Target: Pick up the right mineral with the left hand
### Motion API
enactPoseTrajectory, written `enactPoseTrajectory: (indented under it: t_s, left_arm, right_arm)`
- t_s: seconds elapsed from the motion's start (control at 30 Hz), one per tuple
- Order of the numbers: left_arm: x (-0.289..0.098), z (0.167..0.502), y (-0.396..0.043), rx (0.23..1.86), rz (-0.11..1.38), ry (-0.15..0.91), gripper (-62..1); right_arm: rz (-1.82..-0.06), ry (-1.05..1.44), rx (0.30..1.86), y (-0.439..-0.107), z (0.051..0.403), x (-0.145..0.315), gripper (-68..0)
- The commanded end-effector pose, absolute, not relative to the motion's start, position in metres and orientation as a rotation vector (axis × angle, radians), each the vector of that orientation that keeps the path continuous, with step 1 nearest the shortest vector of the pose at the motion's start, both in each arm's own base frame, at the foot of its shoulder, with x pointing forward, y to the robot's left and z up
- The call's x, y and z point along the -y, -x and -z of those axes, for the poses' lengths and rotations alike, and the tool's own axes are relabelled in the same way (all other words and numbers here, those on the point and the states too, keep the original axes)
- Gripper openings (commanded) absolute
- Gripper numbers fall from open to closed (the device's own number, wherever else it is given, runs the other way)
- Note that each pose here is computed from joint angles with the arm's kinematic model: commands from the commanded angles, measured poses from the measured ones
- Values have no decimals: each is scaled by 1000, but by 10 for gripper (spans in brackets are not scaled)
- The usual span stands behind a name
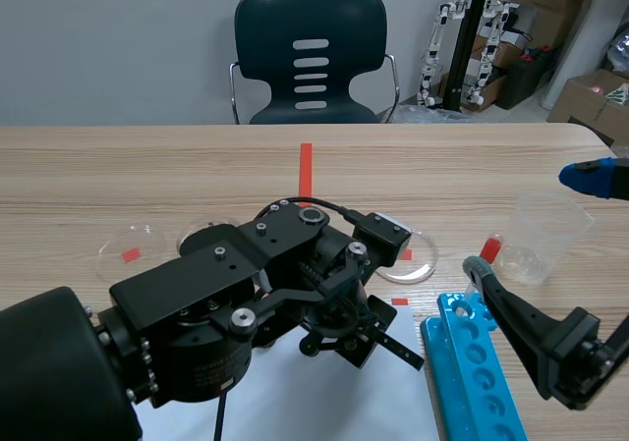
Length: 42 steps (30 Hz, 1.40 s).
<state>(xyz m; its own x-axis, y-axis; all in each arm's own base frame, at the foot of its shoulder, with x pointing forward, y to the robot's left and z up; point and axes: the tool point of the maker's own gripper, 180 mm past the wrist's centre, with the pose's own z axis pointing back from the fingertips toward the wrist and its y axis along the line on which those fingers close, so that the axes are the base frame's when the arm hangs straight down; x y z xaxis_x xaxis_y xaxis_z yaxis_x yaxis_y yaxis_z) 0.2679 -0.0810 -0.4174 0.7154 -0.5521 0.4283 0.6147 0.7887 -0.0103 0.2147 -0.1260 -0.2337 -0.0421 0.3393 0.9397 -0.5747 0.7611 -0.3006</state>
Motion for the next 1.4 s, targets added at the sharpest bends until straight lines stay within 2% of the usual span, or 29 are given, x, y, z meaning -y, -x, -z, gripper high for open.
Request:
enactPoseTrajectory:
  t_s: [0.0, 0.13, 0.9, 1.37]
  left_arm:
    - [91, 412, -267, 435, 646, 183, -454]
    - [91, 412, -267, 437, 646, 183, -481]
    - [91, 409, -268, 445, 652, 186, -481]
    - [90, 354, -277, 615, 688, 242, -481]
  right_arm:
    - [-748, -208, 1468, -217, 224, 125, 4]
    - [-748, -208, 1468, -217, 224, 125, 4]
    - [-748, -206, 1462, -218, 226, 125, 4]
    - [-745, -206, 1463, -218, 225, 125, 4]
